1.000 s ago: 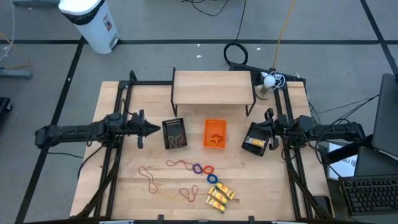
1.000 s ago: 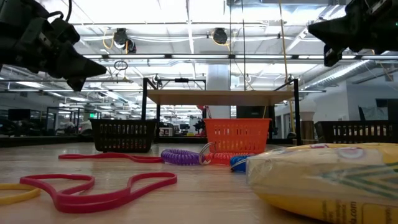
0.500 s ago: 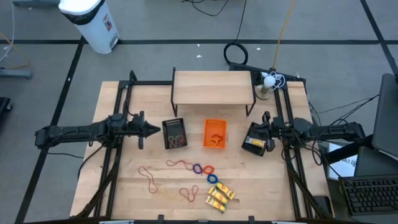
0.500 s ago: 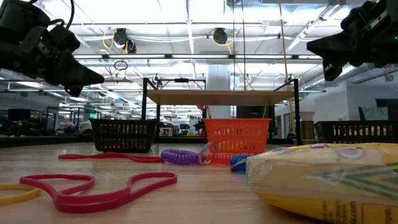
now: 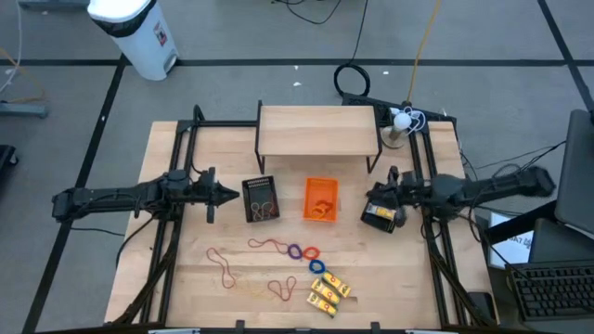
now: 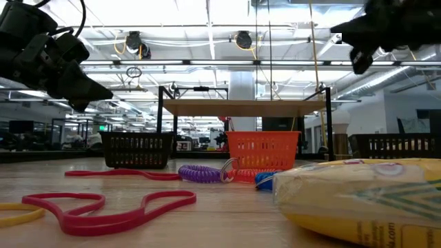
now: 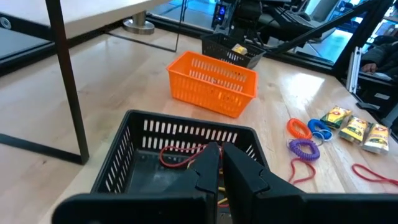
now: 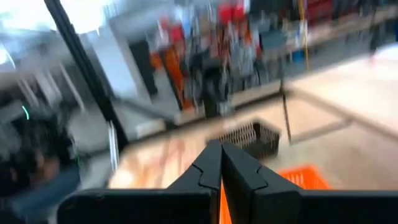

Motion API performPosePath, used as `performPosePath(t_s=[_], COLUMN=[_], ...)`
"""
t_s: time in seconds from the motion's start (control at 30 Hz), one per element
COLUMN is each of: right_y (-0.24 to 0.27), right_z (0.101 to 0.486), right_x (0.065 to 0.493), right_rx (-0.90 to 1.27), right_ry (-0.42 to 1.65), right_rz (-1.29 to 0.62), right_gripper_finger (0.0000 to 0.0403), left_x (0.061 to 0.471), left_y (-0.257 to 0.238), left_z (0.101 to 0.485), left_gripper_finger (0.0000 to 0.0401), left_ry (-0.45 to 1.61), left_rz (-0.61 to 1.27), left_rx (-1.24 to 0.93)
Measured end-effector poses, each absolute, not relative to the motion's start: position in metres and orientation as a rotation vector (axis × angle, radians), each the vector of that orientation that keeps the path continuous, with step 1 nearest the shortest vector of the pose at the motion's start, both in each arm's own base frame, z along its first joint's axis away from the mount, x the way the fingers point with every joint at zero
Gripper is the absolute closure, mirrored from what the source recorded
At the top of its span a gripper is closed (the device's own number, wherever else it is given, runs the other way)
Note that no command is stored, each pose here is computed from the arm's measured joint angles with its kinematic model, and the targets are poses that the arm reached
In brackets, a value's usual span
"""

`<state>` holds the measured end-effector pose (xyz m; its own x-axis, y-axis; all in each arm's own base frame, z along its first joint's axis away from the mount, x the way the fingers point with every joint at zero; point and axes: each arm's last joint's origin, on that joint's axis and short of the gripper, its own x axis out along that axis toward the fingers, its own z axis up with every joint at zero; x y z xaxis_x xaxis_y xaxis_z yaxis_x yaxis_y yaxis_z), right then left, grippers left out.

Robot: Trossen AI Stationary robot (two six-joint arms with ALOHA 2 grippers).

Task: Pick & Place Office Desk Supplies
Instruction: Put the yellow crayon box into the right black bin

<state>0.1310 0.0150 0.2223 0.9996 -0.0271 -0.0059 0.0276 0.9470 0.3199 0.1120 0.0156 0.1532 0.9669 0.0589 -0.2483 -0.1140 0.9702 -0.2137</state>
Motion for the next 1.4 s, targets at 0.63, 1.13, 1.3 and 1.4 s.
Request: performPosePath(t_s=[0.63,1.13,1.3,1.4], right_y=[0.173,0.199,0.212,0.219], right_z=[0.238,0.194,0.172,0.159], right_x=[0.269,0.280,0.278,0.279], right_rx=[0.384,0.642,0.626,0.612], right_ry=[1.017,1.115,1.170,1.185], right_rz=[0.064,-0.104,-0.142,-0.143], right_gripper_finger=[0.0400,0.0182,0.0142,0.0140], left_x=[0.112,0.112,0.112,0.111], left_y=[0.016,0.016,0.016,0.016], left_z=[0.151,0.151,0.151,0.151], left_gripper_finger=[0.0382,0.0382,0.0382,0.0382], left_ry=[0.262,0.263,0.263,0.263], left_rz=[0.092,0.093,0.095,0.096], left_rx=[-0.224,-0.224,-0.242,-0.243])
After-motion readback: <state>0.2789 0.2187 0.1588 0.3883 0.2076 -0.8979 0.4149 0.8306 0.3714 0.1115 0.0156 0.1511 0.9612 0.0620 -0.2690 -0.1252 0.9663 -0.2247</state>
